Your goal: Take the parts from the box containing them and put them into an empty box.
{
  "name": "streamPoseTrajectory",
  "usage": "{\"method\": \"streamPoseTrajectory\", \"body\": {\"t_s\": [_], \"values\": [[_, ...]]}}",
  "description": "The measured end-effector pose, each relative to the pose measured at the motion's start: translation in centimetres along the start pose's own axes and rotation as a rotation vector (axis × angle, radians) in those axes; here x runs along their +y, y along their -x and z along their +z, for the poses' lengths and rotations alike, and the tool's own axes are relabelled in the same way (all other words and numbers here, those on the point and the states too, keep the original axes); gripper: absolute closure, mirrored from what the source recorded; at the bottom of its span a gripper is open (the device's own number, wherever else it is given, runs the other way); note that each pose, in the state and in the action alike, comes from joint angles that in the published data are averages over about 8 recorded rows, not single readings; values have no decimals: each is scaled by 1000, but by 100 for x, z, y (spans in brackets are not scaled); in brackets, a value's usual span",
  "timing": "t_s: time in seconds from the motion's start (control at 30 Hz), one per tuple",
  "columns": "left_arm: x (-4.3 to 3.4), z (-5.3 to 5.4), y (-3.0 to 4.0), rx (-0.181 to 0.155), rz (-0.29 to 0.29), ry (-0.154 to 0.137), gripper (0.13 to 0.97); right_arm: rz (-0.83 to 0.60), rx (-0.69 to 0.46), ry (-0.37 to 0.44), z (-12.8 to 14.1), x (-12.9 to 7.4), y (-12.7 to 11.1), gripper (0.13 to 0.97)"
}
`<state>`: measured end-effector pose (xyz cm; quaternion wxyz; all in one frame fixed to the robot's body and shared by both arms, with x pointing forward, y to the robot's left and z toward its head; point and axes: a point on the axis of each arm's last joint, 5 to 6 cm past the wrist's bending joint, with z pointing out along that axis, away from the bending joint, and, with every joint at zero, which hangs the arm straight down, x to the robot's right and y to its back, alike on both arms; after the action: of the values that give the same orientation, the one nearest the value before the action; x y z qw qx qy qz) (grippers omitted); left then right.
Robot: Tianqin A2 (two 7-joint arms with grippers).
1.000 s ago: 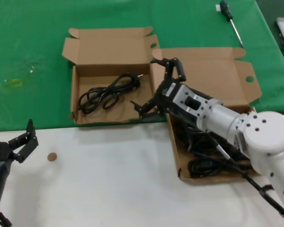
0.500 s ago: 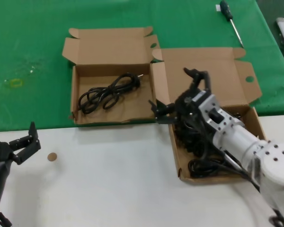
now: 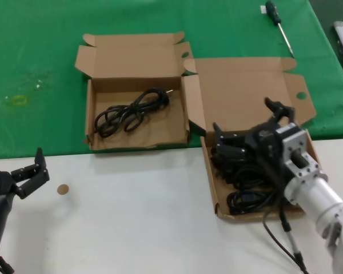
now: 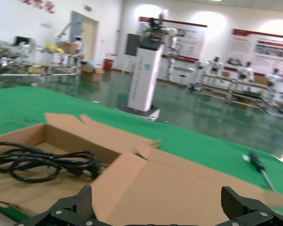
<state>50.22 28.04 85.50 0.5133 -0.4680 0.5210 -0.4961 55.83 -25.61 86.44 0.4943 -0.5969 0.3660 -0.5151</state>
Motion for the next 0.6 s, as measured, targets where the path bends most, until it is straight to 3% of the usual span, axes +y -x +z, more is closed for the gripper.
{"method": "streamPoseTrajectory", "body": {"t_s": [0.33,0.6], "values": [[0,0,0,0,0,0,132,127,120,21,-373,86,-69,130],[0,0,0,0,0,0,132,150,143,24,-444,97,-83,130]]}}
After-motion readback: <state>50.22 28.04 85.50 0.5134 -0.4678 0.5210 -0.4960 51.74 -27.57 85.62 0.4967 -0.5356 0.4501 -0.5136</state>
